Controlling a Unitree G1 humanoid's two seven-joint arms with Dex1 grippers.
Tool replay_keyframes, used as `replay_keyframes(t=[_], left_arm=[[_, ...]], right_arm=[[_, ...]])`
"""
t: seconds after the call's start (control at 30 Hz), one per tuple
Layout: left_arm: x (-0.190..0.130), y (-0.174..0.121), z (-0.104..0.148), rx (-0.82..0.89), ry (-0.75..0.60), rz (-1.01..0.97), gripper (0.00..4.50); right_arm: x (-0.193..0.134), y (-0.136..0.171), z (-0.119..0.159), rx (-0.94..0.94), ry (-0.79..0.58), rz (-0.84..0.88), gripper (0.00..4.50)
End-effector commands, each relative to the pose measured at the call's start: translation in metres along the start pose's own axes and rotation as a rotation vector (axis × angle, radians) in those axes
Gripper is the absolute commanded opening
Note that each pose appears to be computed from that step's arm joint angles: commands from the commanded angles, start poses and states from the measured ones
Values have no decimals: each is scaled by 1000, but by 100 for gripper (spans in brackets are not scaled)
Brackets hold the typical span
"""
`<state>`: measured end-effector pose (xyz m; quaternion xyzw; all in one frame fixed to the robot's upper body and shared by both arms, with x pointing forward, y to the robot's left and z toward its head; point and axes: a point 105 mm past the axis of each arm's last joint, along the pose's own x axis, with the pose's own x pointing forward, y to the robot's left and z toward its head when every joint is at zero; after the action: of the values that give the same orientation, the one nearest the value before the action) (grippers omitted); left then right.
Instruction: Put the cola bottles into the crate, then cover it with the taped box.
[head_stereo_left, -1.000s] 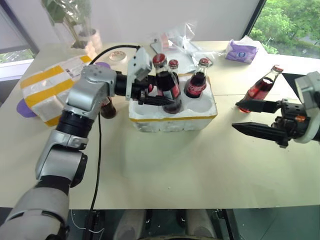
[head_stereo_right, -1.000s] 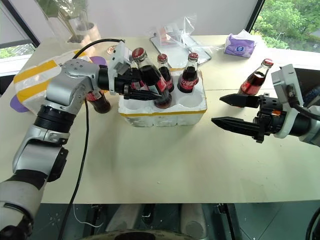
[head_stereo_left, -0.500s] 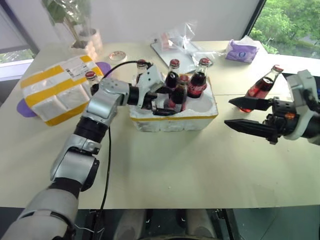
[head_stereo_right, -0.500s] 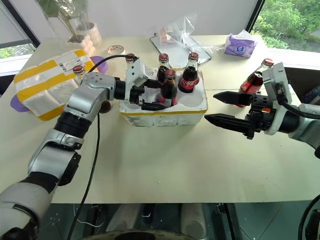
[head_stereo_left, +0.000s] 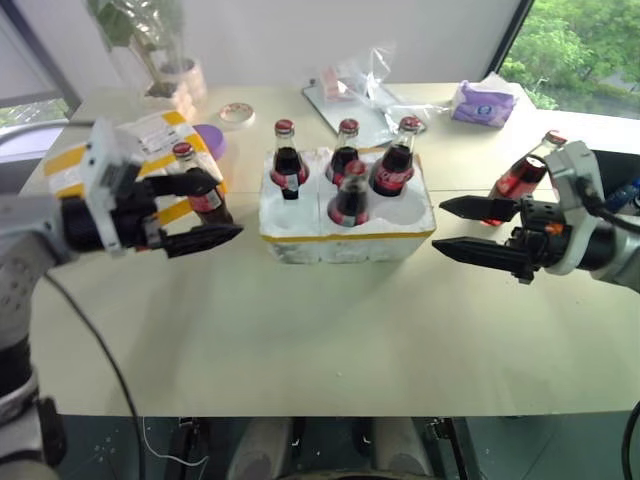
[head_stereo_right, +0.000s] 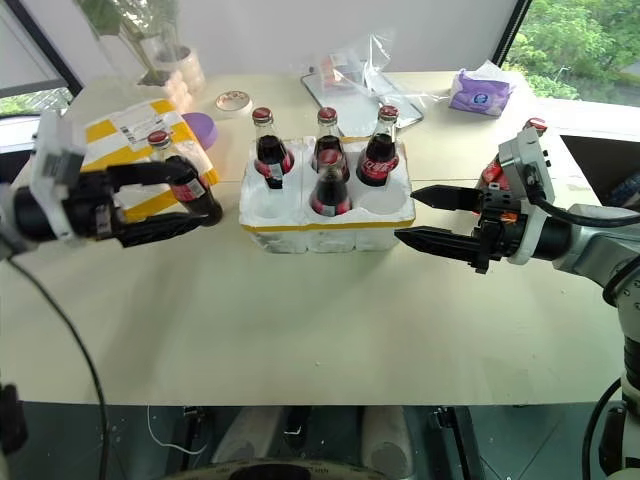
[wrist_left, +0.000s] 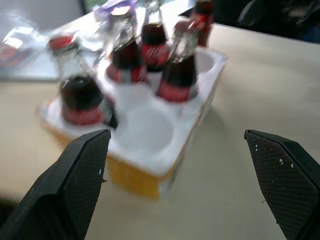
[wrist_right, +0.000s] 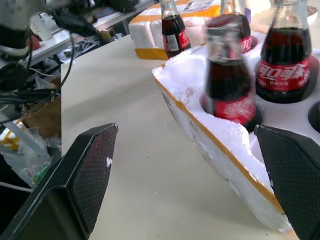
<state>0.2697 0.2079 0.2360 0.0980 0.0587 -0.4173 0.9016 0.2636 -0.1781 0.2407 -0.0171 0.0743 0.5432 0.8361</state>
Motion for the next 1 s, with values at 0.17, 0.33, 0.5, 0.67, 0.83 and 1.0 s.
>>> replay_keyframes(t=[0.17, 0.33, 0.5, 0.67, 0.83, 1.0], left_arm=[[-20, 51, -16, 55, -19, 443, 448], [-3, 68, -21, 39, -50, 491, 448], [18, 69, -33, 34, -48, 412, 448], [32, 73, -39, 1, -62, 359, 448], [47, 84, -45, 11, -53, 354, 448], [63, 88, -45, 0, -62, 309, 448]], right_arm=[[0, 5, 20, -107, 16, 30, 450], [1, 6, 28, -133, 18, 31, 450], [1, 8, 34, -147, 10, 25, 450], [-2, 15, 39, -157, 2, 26, 450], [-5, 19, 45, -160, -10, 27, 450], [-4, 25, 49, -160, -47, 41, 450]])
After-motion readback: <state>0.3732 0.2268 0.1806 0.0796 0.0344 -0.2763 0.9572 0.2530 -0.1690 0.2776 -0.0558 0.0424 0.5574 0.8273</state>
